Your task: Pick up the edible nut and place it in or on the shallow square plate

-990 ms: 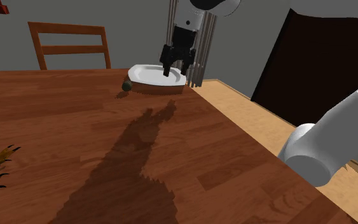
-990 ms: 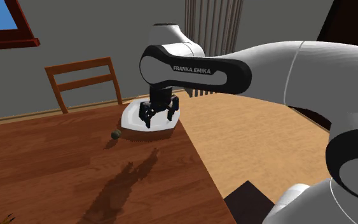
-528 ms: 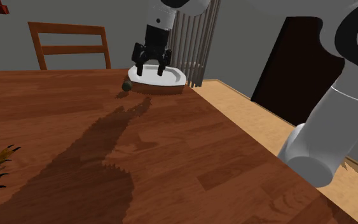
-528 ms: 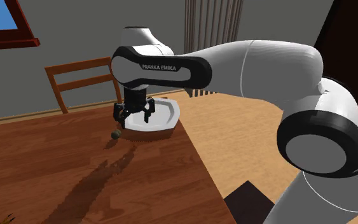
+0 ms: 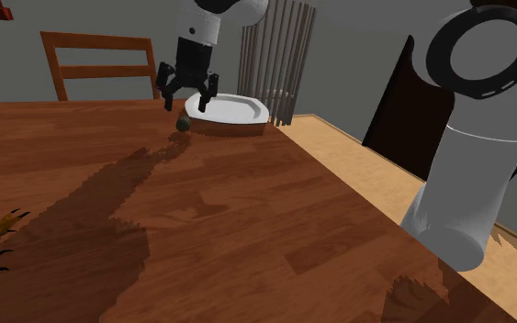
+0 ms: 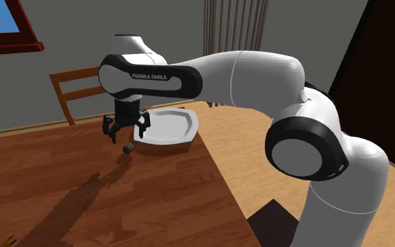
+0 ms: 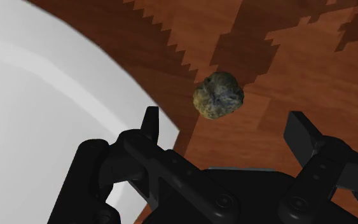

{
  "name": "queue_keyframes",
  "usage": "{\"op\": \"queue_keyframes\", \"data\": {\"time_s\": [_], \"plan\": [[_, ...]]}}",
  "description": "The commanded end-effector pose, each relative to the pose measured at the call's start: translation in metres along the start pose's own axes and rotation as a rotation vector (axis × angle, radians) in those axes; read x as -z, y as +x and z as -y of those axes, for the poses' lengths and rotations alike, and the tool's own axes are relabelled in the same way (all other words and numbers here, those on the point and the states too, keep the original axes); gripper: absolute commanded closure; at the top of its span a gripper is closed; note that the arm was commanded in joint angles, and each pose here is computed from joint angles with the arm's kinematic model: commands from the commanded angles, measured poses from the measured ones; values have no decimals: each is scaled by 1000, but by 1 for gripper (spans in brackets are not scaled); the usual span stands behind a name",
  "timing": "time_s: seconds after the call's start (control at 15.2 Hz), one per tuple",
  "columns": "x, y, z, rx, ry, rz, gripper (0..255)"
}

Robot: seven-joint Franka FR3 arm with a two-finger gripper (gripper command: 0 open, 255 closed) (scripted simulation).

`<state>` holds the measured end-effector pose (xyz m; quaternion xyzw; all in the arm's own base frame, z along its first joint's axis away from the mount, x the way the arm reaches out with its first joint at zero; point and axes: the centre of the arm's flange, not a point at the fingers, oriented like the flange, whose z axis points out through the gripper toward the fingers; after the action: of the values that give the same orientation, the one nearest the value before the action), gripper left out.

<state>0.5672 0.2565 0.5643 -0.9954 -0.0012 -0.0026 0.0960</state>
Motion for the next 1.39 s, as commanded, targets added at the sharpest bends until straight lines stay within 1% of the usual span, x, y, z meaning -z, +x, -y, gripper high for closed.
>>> {"op": "queue_keyframes", "data": {"time_s": [0.0,0.26,0.79,0.86,1.32], "plan": [[-9,1,2,-1,1,0,0],[-33,1,2,-1,1,0,0],[-33,1,2,-1,1,0,0],[-33,0,2,0,1,0,255],[-33,2,0,0,2,1,255]]}}
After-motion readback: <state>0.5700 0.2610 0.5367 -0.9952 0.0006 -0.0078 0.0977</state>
